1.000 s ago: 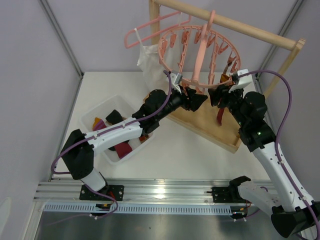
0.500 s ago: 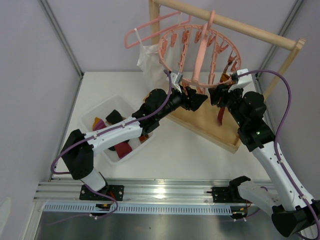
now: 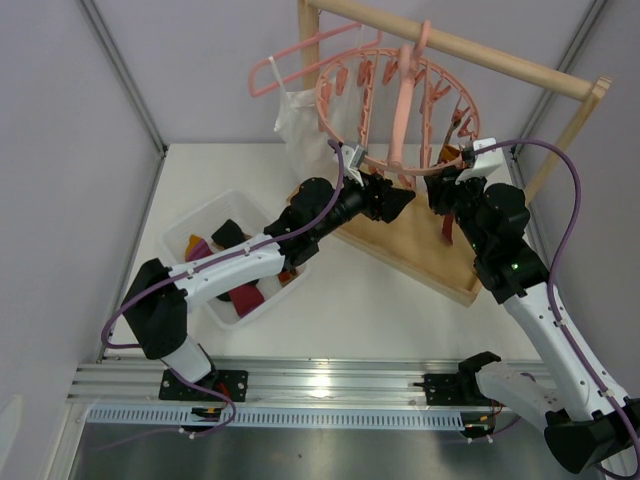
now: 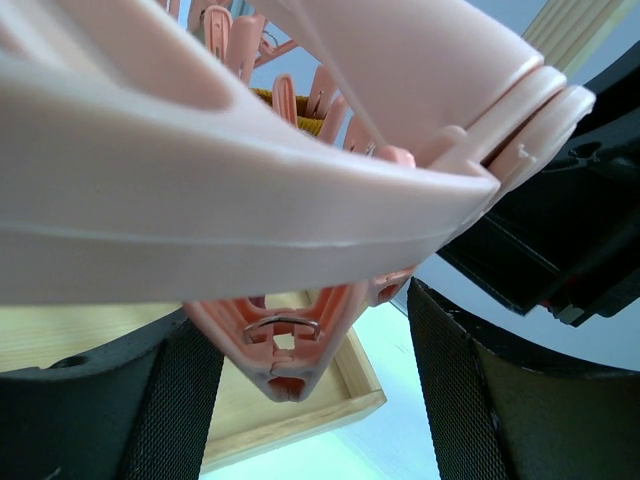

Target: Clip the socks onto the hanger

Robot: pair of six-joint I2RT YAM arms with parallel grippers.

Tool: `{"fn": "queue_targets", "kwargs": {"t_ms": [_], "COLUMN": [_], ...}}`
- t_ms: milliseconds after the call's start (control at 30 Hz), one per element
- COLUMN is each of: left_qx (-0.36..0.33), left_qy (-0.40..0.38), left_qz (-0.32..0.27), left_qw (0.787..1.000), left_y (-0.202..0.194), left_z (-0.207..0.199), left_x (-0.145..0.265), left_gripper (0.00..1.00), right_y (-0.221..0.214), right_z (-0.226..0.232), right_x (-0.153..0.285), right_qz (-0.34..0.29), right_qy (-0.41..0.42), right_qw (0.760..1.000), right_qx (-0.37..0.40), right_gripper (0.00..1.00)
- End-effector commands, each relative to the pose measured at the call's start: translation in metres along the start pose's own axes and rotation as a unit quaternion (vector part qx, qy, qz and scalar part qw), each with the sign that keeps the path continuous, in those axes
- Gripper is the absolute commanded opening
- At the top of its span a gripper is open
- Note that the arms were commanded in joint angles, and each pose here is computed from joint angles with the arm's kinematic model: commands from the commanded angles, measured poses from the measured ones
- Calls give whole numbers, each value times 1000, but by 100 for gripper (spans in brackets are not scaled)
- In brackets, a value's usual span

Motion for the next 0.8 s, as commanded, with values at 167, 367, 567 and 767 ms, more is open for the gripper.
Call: {"fn": "queue_targets", "kwargs": {"t_ms": [167, 367, 567, 767], "left_qx": [-6, -11, -15, -24], "left_qy": [-13, -10, -26, -35], "left_qz": [-39, -41, -32, -9], "left_qw": [999, 999, 999, 999], "left_y": [32, 33, 28, 17], "left_z": [-14, -14, -16, -15], "left_x": [6, 8, 11, 22], "left_gripper": [74, 75, 75, 75], "right_y": [16, 17, 18, 25], "right_z": [-1, -3, 2, 6], "right_x": [2, 4, 4, 6], "right_qz": [-20, -24, -22, -17], "right_qy": [-21, -37, -22, -11], "right_qw": [999, 998, 997, 996], "right_qx": [-21, -54, -67, -86], "right_gripper": [13, 0, 0, 0]}}
Point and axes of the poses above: each gripper's point midway between its finger pads, its own x axis back along the fingers, its own z axis along the line the jaws close on, y = z × x, the point moved 7 cm from there along x, back along the fingers, and after that the axes turned 3 degrees about -x, right-handed, at the moved point
